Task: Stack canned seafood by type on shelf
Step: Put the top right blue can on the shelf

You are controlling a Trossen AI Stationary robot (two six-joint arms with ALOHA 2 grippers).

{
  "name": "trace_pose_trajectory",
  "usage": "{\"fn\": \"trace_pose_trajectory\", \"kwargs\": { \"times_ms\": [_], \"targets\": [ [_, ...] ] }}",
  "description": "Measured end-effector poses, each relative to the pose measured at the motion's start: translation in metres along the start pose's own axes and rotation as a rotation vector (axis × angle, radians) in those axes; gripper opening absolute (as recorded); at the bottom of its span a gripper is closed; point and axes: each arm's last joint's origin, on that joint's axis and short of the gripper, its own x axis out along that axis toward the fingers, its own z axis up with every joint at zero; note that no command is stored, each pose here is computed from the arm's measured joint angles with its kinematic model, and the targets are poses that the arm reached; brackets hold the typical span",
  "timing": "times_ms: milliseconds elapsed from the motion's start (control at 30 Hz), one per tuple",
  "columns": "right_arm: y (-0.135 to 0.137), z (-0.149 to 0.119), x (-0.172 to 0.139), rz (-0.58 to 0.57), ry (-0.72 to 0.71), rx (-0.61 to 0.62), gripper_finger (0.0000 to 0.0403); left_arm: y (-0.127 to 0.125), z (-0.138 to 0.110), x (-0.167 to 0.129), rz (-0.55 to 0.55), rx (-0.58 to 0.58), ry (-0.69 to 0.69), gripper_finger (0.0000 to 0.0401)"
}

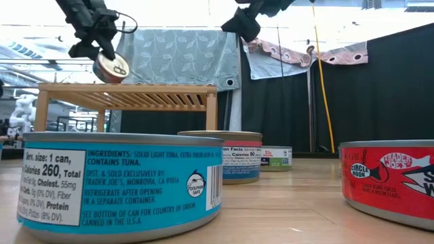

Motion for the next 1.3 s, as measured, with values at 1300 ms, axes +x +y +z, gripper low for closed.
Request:
{"fn": "trace_pose_trajectory", "kwargs": {
  "times_ms": [1300],
  "targets": [
    [-0.004,-0.004,0.005,-0.012,-0.041,-0.069,0.0313,-0.031,-0.073,0.047,-0.435,-0.379,-0.908,0.0202]
  ]
}}
